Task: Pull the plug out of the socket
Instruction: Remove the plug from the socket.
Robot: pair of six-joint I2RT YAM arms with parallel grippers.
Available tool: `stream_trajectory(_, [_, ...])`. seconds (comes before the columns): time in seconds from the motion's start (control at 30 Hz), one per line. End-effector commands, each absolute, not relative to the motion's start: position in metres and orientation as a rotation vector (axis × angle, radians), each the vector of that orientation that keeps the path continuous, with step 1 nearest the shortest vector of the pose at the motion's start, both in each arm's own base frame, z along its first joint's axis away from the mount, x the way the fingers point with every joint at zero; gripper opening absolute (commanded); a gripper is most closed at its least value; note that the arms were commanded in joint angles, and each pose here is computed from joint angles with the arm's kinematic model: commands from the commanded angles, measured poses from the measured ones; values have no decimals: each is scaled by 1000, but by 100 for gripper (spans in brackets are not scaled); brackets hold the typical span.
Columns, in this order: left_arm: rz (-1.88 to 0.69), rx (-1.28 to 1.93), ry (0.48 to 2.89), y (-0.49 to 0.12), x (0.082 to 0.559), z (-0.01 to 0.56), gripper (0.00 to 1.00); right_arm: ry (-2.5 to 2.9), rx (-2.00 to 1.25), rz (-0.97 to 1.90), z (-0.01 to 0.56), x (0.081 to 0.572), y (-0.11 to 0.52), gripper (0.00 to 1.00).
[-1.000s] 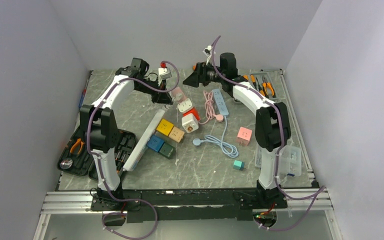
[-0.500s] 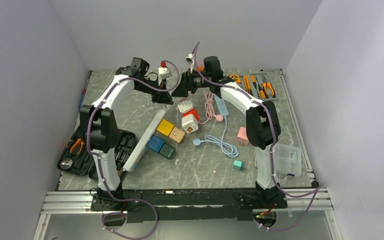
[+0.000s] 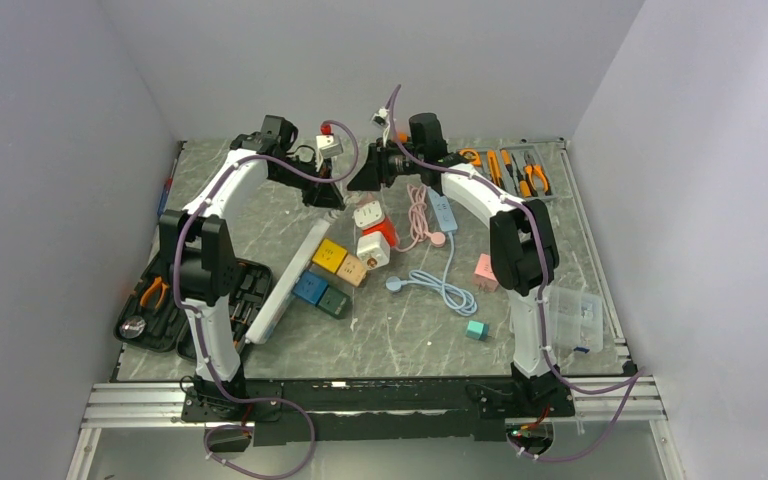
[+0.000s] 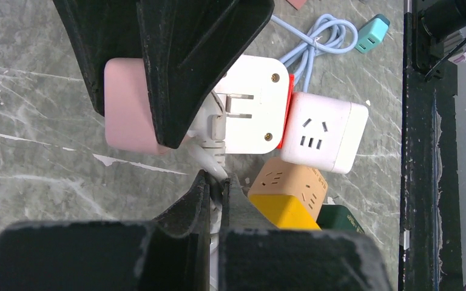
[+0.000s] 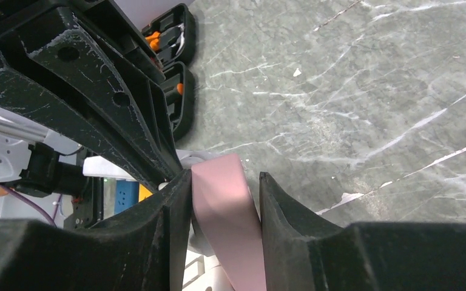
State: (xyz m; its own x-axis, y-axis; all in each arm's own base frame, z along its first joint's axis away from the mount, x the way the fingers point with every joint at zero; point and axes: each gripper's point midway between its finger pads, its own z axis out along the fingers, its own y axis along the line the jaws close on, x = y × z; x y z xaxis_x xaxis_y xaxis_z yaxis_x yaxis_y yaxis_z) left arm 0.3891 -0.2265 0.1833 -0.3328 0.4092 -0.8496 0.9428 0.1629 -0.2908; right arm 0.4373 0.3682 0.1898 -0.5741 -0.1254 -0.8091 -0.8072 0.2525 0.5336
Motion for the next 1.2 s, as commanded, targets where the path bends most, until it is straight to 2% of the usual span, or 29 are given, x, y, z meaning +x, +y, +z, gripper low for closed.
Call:
stream_trajectory(0.0, [-1207, 1311, 1595, -244, 383, 236, 0, 1838, -910, 1385, 200, 426, 378, 10])
stream_trajectory(0.07, [-1219, 1307, 1602, -245, 383, 233, 0, 1832, -910, 1384, 205, 425, 378, 0])
stream_trajectory(0.1, [-1225, 1306, 1610, -245, 382, 231, 6, 1830, -909, 1383, 207, 425, 377, 0])
stream_trajectory(0.17, [-1237, 1305, 1619, -247, 381, 228, 28, 1819, -912, 1384, 212, 422, 377, 0])
stream_trajectory(0.23, [-1238, 1301, 1628, -247, 381, 224, 45, 1809, -914, 1388, 217, 419, 375, 0])
stream_trajectory(0.37, [-1197, 1282, 1619, -248, 387, 220, 64, 1788, -931, 1383, 226, 410, 374, 0])
stream_trajectory(0.87, [-1225, 1298, 1707, -240, 383, 182, 72, 1712, -963, 1357, 271, 395, 369, 0])
stream_trajectory(0.93, [-1224, 1296, 1708, -240, 383, 180, 85, 1691, -963, 1356, 280, 393, 368, 0])
stream_trajectory(1.17, [-1087, 1224, 1736, -230, 407, 170, 90, 1644, -976, 1364, 301, 382, 366, 0])
